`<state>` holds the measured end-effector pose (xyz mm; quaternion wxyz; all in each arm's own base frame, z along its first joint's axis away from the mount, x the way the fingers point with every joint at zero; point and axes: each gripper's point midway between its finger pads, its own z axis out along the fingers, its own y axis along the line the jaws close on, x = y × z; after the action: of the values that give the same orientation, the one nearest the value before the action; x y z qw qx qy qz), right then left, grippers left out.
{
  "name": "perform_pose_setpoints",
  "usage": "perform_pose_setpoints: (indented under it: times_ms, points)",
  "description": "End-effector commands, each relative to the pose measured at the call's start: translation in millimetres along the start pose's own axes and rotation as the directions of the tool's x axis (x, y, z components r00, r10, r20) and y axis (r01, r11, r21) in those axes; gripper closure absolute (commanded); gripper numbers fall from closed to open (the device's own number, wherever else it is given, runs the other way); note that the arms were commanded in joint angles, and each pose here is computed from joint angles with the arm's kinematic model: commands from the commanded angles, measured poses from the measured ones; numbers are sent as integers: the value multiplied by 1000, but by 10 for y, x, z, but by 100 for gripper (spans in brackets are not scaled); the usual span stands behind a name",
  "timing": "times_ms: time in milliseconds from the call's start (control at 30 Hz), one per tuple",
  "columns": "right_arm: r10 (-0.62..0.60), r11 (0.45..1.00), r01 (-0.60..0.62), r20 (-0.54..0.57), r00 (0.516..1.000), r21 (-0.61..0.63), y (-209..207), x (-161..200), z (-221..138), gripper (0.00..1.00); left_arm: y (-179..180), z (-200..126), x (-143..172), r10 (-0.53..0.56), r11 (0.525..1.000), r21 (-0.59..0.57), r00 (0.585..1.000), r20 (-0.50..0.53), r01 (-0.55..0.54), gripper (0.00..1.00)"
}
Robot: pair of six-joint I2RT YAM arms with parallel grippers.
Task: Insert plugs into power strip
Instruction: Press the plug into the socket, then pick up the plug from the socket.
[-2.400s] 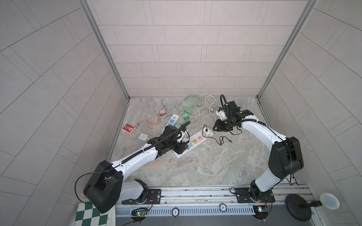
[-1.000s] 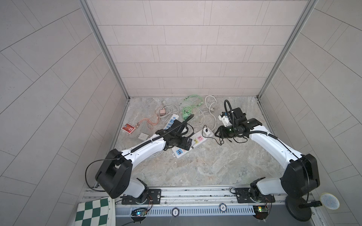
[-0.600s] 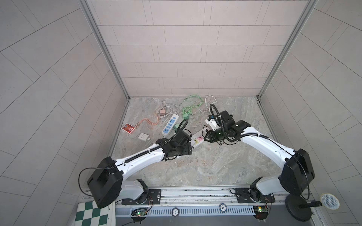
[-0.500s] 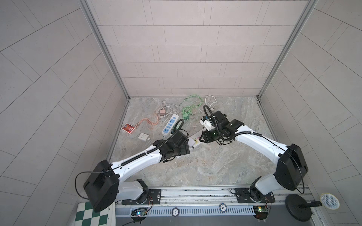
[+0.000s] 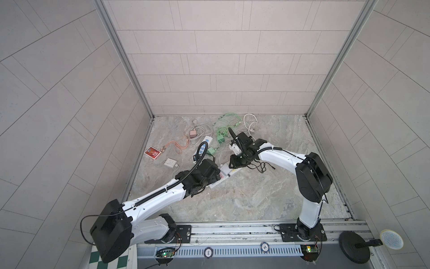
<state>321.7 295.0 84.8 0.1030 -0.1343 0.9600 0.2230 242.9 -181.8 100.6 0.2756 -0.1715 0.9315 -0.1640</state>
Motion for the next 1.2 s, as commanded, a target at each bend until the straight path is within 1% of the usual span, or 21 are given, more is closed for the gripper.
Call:
perform_pose_setpoints:
  times_ms: [0,167,300,433,533,633,667,700,867,1033,1167]
  points:
    - [42,998,-41,27,999,-46,106,-21,-32,66,-14,87,-34,-47,999,15,998,30,47,11]
    - [65,992,-63,10,998,-110,182,50,-3,66,-125,225,-24,-56,998,44,998,24,55,11]
    - [106,980,-106,-11,994,-166,239,134,27,66,-239,295,-46,-55,996,66,998,20,54,11]
    - [143,953,-139,-5,990,-268,380,182,-22,66,-288,380,-31,-44,997,62,999,7,43,11]
    - [182,937,-176,-11,983,-302,414,231,-61,66,-337,432,-19,-45,996,71,999,-9,46,11]
    - [242,897,-226,-6,970,-379,483,246,-78,65,-385,478,-7,-33,996,82,999,-20,35,11]
    - [251,880,-227,4,968,-417,527,226,-93,65,-405,493,-4,-28,996,86,999,-26,30,11]
    - [256,876,-228,10,967,-425,535,223,-101,65,-416,509,2,-24,996,86,999,-32,26,11]
    - [247,902,-218,31,968,-373,417,260,-178,65,-541,560,51,9,995,101,996,-86,0,10]
    - [229,941,-205,59,972,-270,221,402,-308,65,-590,624,90,3,997,75,992,-129,6,10]
    - [224,959,-202,96,970,-197,29,503,-462,65,-542,676,153,-13,1000,22,987,-163,17,10]
